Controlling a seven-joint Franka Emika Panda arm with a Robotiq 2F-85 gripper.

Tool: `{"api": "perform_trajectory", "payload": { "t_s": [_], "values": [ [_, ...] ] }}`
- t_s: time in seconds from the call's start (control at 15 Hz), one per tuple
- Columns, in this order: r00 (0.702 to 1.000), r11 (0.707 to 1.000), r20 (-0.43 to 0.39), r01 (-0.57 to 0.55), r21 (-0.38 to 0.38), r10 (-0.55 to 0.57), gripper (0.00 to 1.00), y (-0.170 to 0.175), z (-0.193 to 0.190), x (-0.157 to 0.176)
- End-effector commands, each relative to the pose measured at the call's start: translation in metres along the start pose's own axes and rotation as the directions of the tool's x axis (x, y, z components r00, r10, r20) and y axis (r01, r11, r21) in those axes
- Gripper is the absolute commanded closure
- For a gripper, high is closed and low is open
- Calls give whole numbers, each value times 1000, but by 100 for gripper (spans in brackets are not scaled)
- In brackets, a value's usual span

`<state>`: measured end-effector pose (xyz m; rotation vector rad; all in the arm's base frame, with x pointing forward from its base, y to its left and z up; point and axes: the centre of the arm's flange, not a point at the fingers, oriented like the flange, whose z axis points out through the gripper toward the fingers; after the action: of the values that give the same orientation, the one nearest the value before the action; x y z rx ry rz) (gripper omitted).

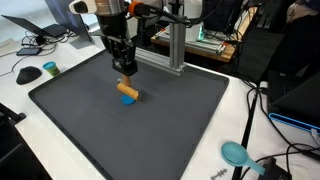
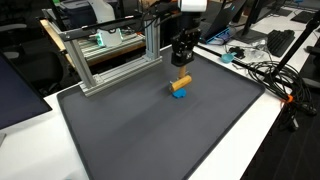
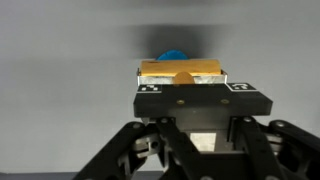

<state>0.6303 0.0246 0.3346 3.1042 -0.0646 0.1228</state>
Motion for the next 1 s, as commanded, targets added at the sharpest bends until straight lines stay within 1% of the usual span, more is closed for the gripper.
{"api": "perform_trajectory", "payload": {
  "t_s": [0.0,0.13,0.2,0.47,0.73,0.93],
  "values": [
    [1000,1000,3,0,0,0,53,0,2,0],
    [1000,1000,8,0,-1,0,53,0,5,0],
    [1000,1000,8,0,-1,0,78,0,5,0],
    [1000,1000,-5,7,13,-6,78,6,13,4],
    [998,1000,-61,27,13,-26,78,7,17,7],
    [997,999,-63,49,8,-48,78,6,21,10]
  ]
}}
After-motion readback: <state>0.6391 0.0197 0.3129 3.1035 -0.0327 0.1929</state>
